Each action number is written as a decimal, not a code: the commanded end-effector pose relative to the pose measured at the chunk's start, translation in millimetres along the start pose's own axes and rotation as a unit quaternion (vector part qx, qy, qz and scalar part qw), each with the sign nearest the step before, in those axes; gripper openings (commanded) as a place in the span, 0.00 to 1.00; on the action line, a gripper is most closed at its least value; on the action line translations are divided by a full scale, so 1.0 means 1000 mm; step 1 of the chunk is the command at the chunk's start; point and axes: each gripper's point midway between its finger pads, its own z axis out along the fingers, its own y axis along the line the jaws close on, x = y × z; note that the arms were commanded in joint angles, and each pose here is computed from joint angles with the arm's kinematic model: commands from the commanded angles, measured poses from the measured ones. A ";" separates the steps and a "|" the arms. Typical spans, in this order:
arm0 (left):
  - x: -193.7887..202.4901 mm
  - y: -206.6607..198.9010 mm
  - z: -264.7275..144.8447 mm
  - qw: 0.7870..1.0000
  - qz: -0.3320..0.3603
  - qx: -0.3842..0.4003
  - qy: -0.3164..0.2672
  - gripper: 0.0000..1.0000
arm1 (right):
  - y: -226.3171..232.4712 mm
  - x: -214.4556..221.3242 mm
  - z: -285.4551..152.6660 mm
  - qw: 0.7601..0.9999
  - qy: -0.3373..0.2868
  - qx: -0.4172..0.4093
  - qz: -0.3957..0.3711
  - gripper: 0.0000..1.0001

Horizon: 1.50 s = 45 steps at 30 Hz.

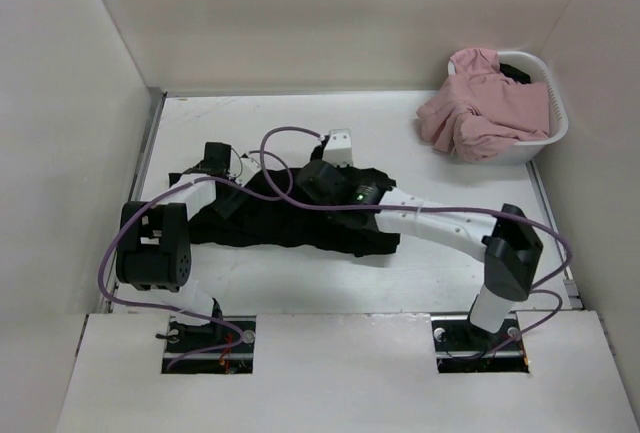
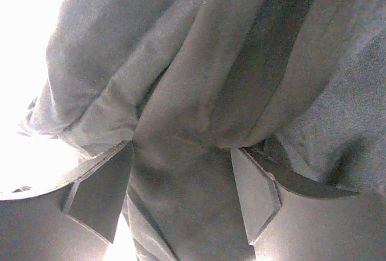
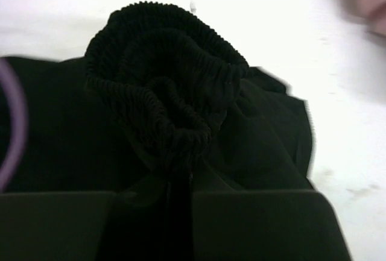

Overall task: Fold and stack the trousers
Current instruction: Fold the trousers

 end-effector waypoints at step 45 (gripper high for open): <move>-0.219 -0.118 -0.129 0.945 -0.054 0.205 -0.250 0.67 | -0.073 0.145 0.040 0.863 0.209 -0.215 0.407 0.53</move>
